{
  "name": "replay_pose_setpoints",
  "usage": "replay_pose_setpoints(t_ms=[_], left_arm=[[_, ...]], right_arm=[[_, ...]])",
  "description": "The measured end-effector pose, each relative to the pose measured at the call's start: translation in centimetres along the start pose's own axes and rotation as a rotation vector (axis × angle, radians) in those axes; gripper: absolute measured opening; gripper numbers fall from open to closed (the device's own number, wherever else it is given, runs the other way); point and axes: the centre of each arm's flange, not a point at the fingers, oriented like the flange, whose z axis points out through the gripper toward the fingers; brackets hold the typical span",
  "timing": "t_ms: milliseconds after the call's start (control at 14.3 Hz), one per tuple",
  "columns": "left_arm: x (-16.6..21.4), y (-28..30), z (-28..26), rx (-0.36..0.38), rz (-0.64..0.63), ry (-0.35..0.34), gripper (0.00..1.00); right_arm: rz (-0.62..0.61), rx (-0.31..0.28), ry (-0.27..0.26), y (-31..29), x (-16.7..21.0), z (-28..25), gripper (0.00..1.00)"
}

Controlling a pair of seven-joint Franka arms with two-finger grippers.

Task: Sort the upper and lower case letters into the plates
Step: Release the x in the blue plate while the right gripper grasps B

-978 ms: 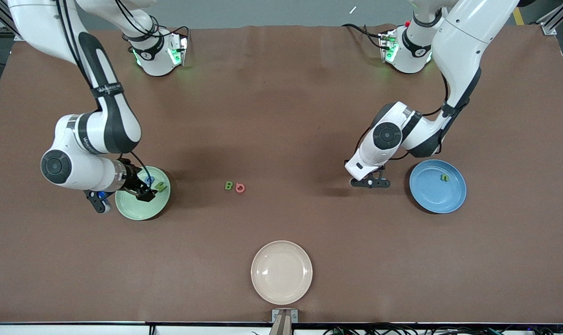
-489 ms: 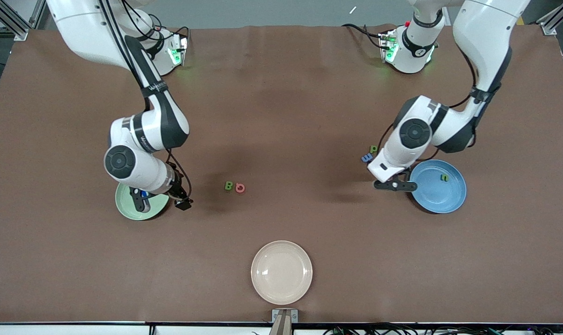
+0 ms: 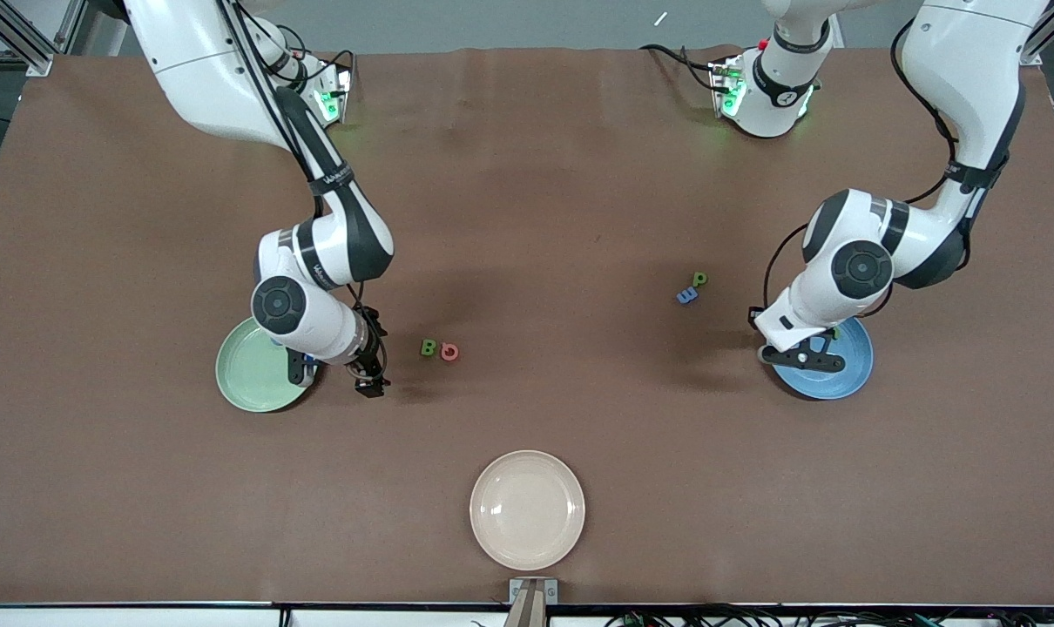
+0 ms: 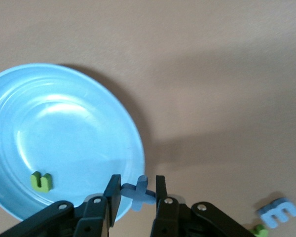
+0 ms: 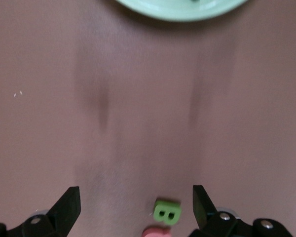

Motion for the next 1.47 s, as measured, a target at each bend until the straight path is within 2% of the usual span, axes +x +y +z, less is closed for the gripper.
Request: replay_pose_setpoints(t_ms=[279,489,698,1047,1257,1466], left_arm=[[-0.5,-1.9,0.4,-0.005,0.037,0.0,0.33],[-0.9,-5.7,0.7,-0.013,0.064,0.007,0.33],[-1.6,-8.2,1.6,-0.026,0.078,0.043,0.33],[-2.7,-7.6,4.1,-0.056,0.083,0.078,0.33],[-3.1,-8.6,5.2,-0.038,0.109,0.084,0.33],[-3.2,-9.5,5.9,-0.036,0.11,0.09,0.33]], right_arm=[[0.054,0.02,0.005,0.7,-2.5,2.5,1.0],[0.061,-0.001,0.021,1.8,-4.5,5.2,1.0],[0.065,-0.015,0.03,2.6,-5.7,6.3,1.0],[0.058,-0.036,0.046,3.9,-6.4,7.3,0.97],[0.052,-0.033,0.057,4.1,-6.4,7.5,0.95],[0.051,-0.021,0.063,3.8,-6.1,7.2,0.71]])
